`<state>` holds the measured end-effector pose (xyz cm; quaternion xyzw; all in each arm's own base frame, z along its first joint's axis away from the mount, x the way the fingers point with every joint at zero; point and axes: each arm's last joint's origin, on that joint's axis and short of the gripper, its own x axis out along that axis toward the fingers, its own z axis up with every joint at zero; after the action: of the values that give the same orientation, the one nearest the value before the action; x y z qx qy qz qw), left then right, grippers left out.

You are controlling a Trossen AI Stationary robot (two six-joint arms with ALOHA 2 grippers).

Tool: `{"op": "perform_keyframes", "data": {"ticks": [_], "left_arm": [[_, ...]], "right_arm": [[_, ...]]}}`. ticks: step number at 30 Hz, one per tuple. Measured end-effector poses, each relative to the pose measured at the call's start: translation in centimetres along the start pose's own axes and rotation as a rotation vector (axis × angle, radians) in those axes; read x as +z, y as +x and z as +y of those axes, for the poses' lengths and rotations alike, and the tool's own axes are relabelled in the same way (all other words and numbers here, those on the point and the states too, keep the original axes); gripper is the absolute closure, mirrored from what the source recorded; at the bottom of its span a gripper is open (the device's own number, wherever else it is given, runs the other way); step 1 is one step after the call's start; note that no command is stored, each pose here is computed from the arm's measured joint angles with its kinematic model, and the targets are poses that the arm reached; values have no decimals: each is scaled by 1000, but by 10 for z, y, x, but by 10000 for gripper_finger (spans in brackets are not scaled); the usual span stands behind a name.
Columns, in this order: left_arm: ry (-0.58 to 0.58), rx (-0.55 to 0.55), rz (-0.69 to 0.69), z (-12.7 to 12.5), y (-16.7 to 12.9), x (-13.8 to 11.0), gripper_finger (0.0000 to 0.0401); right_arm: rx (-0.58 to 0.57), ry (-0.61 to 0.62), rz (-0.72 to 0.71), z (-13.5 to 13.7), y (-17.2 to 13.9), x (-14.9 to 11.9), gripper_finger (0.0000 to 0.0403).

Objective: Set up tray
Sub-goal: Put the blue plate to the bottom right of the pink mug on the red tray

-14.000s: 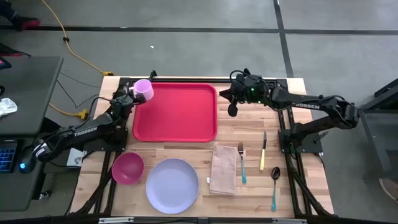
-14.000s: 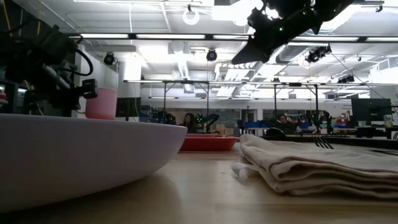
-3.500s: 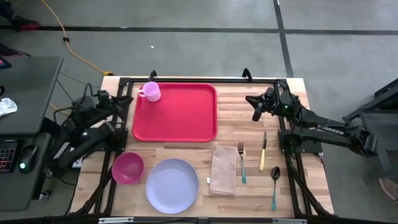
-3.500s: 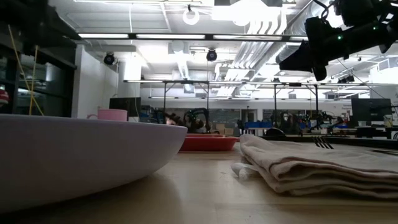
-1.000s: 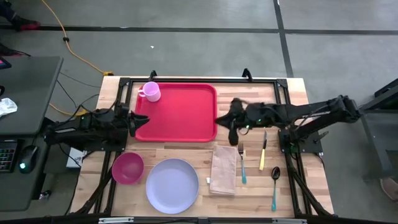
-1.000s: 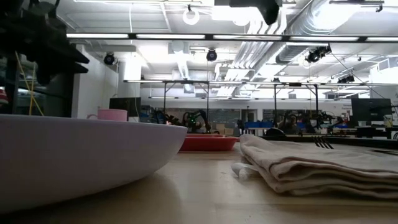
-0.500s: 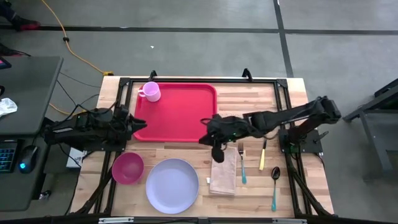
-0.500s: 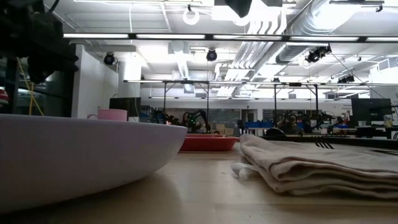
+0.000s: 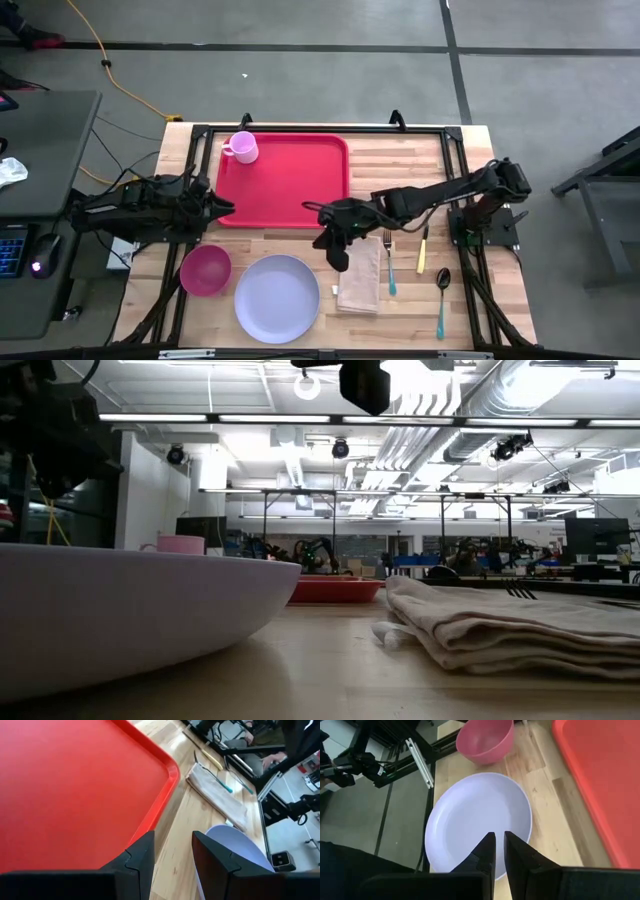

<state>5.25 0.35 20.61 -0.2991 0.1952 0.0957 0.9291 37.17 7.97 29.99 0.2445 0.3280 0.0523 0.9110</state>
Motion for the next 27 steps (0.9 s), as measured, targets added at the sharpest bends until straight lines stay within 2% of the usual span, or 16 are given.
{"op": "perform_keyframes", "data": {"ticks": [16,23,27], "left_arm": [[105,-144,60,-5,0,-1,240],[118,-149,58,-5,0,0,240],[118,-147,61,-5,0,-1,240]], "right_arm": [[-33,126,74,4,31,-21,386],[-41,147,103,-1,45,-28,386],[3,142,98,-1,56,-29,387]]}}
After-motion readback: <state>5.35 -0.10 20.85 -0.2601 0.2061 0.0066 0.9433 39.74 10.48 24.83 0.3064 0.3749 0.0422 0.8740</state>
